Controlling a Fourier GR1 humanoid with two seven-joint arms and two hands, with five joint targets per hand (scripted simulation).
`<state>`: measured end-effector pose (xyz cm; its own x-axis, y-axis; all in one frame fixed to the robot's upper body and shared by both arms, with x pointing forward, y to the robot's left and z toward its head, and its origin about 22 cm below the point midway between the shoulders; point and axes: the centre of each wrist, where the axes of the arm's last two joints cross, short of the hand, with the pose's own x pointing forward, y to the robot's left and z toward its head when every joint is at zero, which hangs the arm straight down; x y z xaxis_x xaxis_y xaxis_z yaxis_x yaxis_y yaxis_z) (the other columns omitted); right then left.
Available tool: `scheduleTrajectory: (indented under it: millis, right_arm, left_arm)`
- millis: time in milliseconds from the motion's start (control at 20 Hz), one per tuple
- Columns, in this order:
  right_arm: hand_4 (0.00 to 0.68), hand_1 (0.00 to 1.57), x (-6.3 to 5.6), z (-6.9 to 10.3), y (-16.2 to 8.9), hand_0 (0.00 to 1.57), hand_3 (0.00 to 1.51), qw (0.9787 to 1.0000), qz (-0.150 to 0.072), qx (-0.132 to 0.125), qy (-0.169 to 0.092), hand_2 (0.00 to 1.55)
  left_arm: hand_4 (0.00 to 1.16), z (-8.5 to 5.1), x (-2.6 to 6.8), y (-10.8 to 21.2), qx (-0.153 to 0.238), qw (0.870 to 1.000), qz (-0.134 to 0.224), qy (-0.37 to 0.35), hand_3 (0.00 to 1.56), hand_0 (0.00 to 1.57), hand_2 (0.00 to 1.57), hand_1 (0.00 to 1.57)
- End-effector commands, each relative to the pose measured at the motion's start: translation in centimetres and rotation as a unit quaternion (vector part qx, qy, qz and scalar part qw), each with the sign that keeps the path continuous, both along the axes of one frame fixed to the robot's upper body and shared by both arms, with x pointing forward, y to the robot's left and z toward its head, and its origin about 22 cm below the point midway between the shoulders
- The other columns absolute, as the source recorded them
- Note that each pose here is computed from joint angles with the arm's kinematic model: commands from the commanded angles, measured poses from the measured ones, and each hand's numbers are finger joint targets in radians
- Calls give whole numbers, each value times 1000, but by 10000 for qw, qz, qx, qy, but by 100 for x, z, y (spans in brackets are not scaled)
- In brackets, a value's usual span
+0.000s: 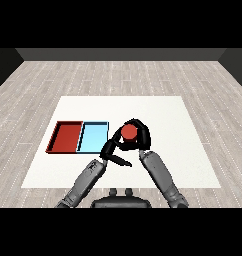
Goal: Pick the red can and put it in the red box
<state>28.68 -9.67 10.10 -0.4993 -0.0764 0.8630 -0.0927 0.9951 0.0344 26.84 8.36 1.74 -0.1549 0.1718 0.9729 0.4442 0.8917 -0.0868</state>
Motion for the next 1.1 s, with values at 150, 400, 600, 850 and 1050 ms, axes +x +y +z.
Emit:
scheduleTrajectory:
  millis: [150,400,600,850,1050]
  right_arm:
    - [629,1571,54,23,136,1571,1412,9998,32,82,-150,1479]
    - [644,1571,-173,102,158,1571,1405,9996,214,111,-155,1478]
    - [650,1571,-125,35,222,1571,1411,9995,255,28,-186,1484]
    - [658,1571,-211,77,318,1571,1404,9991,378,143,-125,1482]
    - [630,1571,-171,107,397,1571,1399,9993,359,80,-19,1474]
  left_arm:
    - [0,135,112,-70,54,9999,-22,85,0,0,0,0]
    - [0,23,118,0,-115,9997,-175,-95,0,0,0,0]
    - [0,140,53,-135,-96,9998,-180,-74,0,0,0,0]
    - [0,236,97,-266,-154,9997,22,-213,0,0,0,0]
    - [1141,83,114,3,-312,9913,1274,136,1502,1571,1571,1571]
